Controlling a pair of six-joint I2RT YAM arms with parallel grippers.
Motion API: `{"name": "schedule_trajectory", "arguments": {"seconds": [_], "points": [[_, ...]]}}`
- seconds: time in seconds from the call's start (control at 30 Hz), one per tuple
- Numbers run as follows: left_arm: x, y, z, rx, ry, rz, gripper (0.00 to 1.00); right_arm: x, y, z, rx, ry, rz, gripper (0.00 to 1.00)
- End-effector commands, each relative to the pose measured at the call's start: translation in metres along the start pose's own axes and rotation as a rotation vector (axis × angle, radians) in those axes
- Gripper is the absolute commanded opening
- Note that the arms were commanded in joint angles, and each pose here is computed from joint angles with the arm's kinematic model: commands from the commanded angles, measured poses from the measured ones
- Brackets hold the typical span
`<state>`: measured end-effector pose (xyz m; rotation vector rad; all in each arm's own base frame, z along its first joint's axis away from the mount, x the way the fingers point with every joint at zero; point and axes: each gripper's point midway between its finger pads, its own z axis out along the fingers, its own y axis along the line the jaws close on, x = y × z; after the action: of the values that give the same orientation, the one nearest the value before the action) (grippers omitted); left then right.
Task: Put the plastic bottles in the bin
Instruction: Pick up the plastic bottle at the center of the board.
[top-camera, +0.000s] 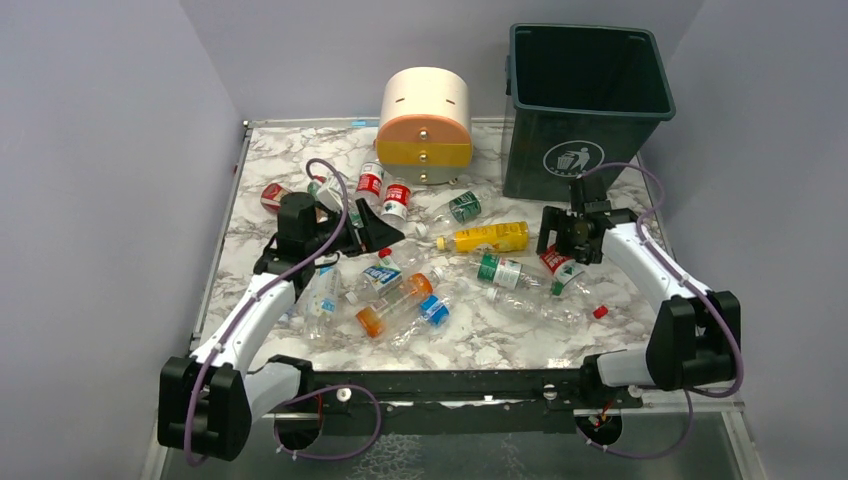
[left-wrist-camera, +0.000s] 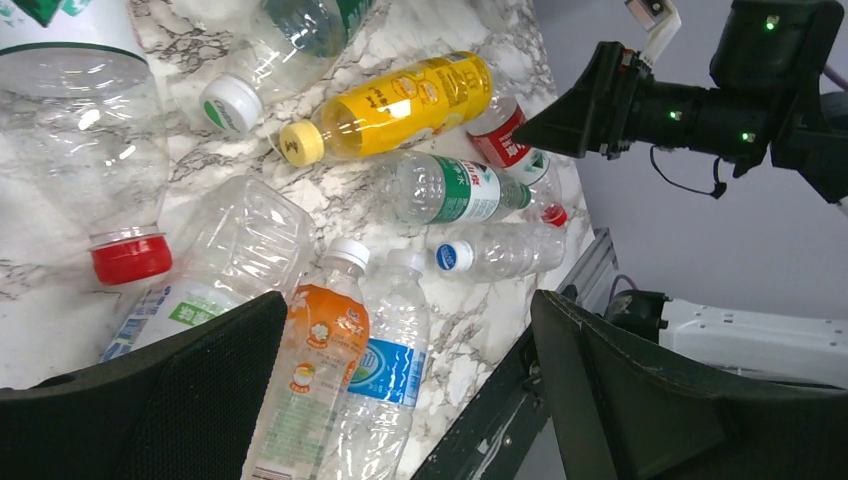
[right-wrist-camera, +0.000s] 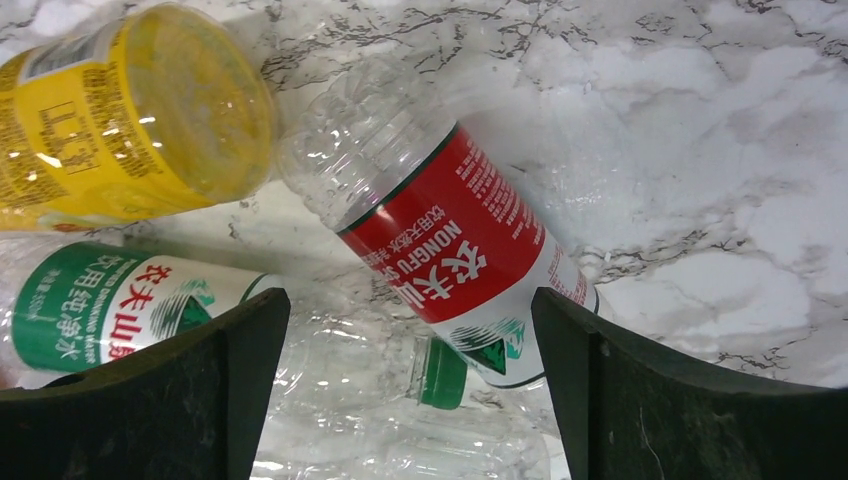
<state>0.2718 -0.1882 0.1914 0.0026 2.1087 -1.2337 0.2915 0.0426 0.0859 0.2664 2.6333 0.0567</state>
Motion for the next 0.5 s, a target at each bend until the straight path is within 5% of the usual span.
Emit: {"name": "schedule_trajectory", "arguments": {"seconds": [0.0, 0.47], "points": [[-0.013, -0.021, 0.002, -0.004, -0.047, 0.113, 0.99, 0.001, -0.007, 0.011, 0.06, 0.016, -0.014, 0.94], [-0.019, -0.045, 0.004, 0.011, -0.076, 0.167, 0.99, 0.007, -0.009, 0.038, 0.099, 0.073, -0.013, 0.81]]}}
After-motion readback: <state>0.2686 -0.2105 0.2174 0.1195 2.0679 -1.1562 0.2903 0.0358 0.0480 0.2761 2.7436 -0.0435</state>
